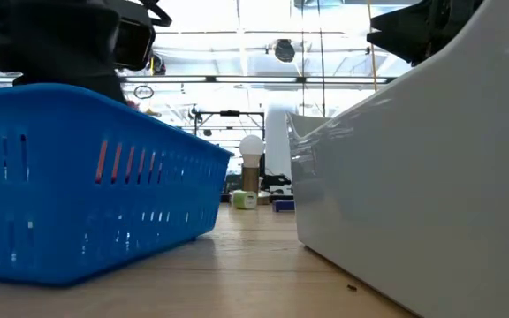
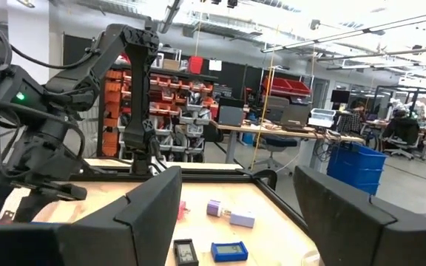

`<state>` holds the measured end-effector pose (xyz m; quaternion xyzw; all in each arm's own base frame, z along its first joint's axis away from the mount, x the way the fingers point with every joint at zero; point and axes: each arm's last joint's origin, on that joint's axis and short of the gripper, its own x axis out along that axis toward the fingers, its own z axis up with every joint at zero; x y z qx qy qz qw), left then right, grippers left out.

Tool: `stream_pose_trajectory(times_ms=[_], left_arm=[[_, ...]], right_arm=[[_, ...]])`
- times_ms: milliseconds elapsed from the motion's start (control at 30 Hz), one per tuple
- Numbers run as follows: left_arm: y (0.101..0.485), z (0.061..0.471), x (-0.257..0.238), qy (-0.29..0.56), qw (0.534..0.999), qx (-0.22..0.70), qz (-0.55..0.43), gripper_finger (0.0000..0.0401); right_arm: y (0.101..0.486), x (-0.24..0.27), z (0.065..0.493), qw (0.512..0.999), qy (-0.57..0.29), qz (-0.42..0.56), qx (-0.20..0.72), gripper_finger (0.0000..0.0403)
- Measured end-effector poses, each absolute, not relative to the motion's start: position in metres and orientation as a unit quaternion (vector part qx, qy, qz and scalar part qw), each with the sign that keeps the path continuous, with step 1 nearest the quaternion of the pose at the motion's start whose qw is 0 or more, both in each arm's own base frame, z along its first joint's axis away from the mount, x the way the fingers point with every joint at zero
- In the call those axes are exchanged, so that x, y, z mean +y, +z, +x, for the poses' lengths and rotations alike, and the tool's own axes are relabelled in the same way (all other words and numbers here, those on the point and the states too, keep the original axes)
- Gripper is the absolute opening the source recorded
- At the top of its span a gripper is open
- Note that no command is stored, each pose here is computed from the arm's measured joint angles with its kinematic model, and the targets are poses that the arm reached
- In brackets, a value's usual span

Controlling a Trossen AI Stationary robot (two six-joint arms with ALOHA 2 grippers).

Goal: Pick & Place Office items
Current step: Put the bottom red charger adapter into the blue bin, then adjust the blue bin

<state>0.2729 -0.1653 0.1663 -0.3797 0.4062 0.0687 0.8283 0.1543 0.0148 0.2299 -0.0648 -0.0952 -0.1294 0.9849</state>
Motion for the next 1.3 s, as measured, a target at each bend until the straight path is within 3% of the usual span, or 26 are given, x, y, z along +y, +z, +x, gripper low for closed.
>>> stream_pose_trajectory(times_ms=[100,367,600,933,1100,1300], left_arm=[[0.166,0.273,-0.166,0.052,0.83,0.416,-0.369,0.0127],[0.167,0.275,-0.162,0.049,0.837,0.413,-0.355,0.0311],[0.169,0.282,-0.155,0.035,0.855,0.397,-0.331,0.0388],[0.186,0.296,-0.157,-0.08,0.866,0.344,-0.353,0.0382],[0.191,0.291,-0.171,-0.151,0.845,0.353,-0.373,0.0375],[0.182,0.277,-0.183,-0.123,0.808,0.42,-0.394,0.0376]], right_arm=[[0.23,0.016,0.154,0.986,-0.12,-0.066,-0.095,0.0254],[0.229,0.017,0.155,0.988,-0.103,-0.069,-0.092,0.0254],[0.227,0.017,0.155,0.989,-0.102,-0.071,-0.084,0.0254],[0.227,0.017,0.155,0.989,-0.102,-0.069,-0.084,0.0254],[0.227,0.017,0.155,0.989,-0.102,-0.069,-0.084,0.0254],[0.227,0.017,0.155,0.989,-0.102,-0.07,-0.085,0.0254]])
